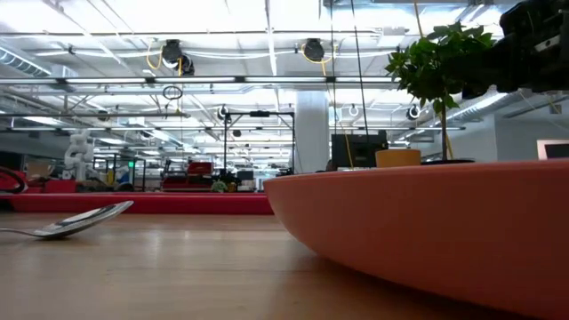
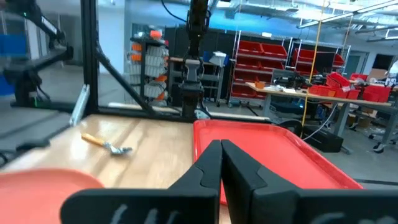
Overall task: Pick and place plate/cup/fork/spoon on tray
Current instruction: Put the yellow cup on the red serving tray
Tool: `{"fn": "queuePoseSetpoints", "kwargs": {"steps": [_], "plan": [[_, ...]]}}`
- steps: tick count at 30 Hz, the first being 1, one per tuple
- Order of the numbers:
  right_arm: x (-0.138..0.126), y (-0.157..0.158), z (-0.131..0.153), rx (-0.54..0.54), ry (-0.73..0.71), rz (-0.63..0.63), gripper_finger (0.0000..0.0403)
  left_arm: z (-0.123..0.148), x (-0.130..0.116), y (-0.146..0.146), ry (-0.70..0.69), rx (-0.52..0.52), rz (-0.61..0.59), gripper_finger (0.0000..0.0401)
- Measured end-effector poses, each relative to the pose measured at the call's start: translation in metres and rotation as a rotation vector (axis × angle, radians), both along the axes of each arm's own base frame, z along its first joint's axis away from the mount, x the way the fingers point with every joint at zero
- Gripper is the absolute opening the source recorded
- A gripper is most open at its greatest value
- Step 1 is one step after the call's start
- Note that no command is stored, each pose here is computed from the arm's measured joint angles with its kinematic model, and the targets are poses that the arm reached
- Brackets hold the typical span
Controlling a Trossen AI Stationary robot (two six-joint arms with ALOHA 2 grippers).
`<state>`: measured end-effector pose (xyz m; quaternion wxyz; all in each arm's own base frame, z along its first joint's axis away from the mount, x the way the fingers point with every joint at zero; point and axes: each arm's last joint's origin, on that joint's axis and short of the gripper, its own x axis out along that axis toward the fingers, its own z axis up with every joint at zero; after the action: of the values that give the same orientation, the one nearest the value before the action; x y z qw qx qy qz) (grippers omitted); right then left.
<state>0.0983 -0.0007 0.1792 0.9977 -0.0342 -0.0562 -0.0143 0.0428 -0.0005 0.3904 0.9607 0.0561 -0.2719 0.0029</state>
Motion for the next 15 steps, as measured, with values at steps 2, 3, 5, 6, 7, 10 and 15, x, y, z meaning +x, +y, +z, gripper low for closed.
{"fn": "queuePoseSetpoints", "kwargs": {"steps": [2,3,5,6,7,10,15], "plan": [[0.0,0.0,0.001,0.073,-0.015,0.009,0.0,0.015,0.001,-0.001,0.02,0.013,-0.023,0.0003],[0.0,0.0,0.002,0.11,-0.022,0.014,0.0,0.022,0.003,-0.001,0.03,0.013,-0.032,0.0003],[0.0,0.0,0.003,0.152,-0.037,0.018,0.0,0.037,0.005,-0.001,0.054,0.023,-0.046,0.0003],[-0.001,0.0,0.004,0.16,-0.049,0.018,0.0,0.043,0.006,-0.002,0.069,0.029,-0.05,0.0003],[-0.001,0.0,0.005,0.162,-0.055,0.018,0.0,0.05,0.007,-0.002,0.084,0.034,-0.051,0.0003],[-0.001,0.0,0.006,0.178,-0.068,0.022,0.0,0.063,0.016,-0.002,0.148,0.032,-0.052,0.0003],[-0.001,0.0,0.006,0.272,-0.068,0.039,0.0,0.077,0.042,-0.001,0.269,0.028,-0.058,0.0002]]}}
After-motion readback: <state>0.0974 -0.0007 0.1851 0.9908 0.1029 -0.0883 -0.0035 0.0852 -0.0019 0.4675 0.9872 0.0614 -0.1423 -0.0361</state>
